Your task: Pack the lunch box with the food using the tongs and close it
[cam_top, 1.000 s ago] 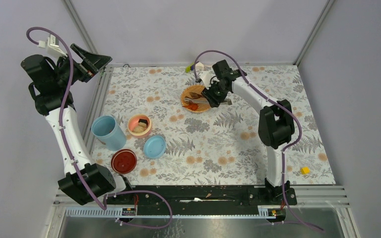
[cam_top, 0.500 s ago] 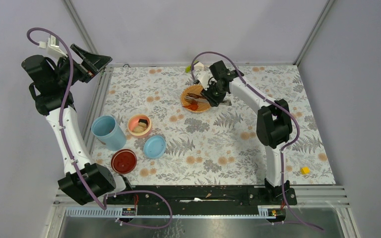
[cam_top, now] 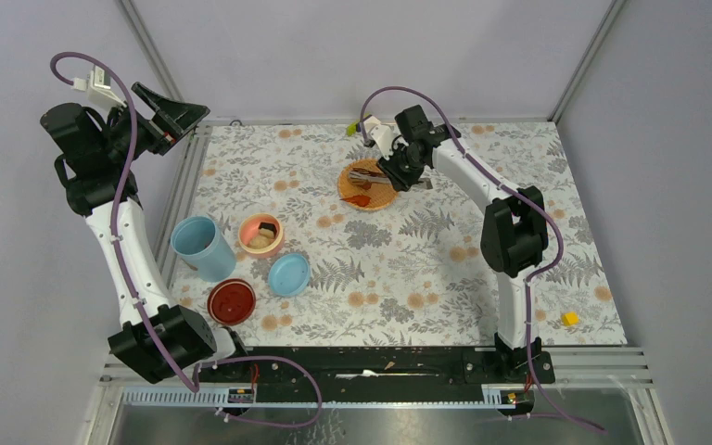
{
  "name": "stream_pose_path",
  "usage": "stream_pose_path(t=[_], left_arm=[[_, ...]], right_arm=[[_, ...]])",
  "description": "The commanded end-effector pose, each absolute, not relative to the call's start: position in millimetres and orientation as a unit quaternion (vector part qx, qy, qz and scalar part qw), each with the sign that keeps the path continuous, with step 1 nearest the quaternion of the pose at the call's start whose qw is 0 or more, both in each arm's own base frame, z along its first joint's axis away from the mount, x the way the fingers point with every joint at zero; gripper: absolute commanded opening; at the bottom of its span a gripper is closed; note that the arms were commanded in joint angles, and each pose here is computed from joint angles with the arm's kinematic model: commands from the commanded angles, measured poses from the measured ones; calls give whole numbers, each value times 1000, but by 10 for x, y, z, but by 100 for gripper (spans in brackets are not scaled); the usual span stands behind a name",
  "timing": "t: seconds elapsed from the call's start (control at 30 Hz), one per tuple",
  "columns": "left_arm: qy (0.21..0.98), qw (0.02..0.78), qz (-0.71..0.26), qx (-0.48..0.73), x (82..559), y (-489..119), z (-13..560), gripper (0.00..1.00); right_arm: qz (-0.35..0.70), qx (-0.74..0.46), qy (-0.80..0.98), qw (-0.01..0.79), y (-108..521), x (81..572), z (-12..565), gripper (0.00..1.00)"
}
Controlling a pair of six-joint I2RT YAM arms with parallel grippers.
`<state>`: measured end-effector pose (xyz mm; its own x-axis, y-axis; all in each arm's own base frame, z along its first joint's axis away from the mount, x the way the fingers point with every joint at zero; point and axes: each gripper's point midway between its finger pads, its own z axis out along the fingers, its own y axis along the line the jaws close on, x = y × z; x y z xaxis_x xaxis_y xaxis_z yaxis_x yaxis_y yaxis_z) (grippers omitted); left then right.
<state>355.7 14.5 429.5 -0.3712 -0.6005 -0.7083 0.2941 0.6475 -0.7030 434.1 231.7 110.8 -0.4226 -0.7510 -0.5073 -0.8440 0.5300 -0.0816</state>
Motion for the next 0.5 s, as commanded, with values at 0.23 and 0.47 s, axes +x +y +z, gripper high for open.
stream_pose_path(t=[0.23,0.47], left_arm=[[711,572,-400,-84,3536,124,4419,99],[712,572,-398,-86,3533,131,4404,99]], right_arm=[[164,-456,803,347,2603,4335,2112,37],[208,-471,772,372,2988,4204,2545,37]])
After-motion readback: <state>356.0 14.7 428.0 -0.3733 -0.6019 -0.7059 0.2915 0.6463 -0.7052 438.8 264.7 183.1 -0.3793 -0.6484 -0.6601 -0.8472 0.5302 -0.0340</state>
